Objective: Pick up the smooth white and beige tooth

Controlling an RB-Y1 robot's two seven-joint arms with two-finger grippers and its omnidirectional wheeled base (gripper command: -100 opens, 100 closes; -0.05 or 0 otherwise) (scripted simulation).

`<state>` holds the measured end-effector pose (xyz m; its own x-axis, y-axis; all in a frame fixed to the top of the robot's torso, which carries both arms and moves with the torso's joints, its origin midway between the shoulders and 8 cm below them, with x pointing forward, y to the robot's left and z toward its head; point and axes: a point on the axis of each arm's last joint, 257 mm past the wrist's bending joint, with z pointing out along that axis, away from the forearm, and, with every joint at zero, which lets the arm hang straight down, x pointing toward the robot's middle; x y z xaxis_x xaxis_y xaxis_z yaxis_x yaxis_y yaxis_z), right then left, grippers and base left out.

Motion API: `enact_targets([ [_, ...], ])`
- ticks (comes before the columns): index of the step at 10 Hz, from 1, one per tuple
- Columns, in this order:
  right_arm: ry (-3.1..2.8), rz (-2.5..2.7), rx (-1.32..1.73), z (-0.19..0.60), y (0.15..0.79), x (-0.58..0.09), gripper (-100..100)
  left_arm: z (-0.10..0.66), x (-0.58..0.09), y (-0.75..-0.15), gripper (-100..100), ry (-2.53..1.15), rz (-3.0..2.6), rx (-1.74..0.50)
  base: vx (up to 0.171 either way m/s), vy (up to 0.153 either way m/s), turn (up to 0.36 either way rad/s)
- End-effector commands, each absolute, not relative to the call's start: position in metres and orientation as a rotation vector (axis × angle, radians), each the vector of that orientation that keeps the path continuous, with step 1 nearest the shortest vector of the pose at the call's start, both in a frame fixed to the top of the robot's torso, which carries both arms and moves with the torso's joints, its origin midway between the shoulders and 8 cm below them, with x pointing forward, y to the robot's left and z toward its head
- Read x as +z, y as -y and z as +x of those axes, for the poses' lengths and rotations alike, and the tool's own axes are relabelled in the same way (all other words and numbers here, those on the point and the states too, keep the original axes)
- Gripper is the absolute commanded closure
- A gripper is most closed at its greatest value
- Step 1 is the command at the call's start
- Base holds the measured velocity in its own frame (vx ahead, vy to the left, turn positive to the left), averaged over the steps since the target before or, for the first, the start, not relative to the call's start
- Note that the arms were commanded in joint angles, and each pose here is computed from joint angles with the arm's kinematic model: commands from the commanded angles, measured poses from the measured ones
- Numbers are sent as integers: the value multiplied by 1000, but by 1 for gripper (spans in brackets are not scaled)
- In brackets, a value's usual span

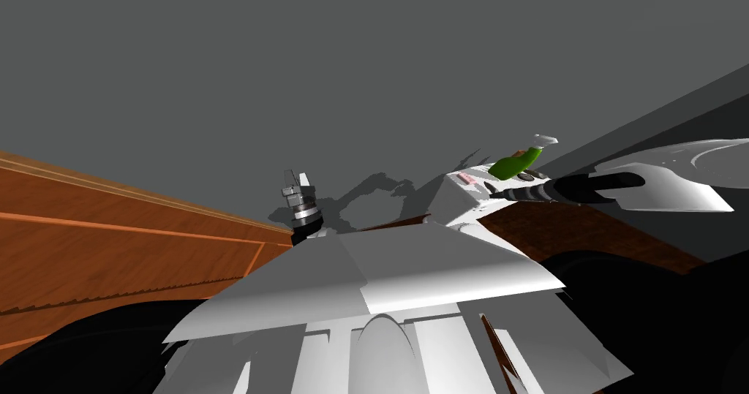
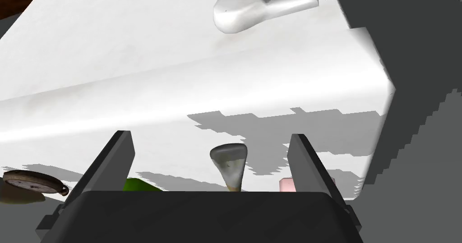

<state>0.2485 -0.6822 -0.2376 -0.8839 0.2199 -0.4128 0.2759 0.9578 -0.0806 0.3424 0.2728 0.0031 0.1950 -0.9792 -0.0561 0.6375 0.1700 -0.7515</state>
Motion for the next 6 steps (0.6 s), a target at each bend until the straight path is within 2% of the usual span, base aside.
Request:
enact_targets([
  [1,-2710,318,-229,257,688,-232,-100,342,3,-273,0,-625,-672,-1261,31,32,16],
  [5,-2721,270,-277,266,693,-225,-100,342,3,-273,0,-625,-672,-1261,34,24,16],
  [6,-2721,268,-280,267,694,-225,0,342,3,-273,0,-625,-672,-1261,0,0,0],
])
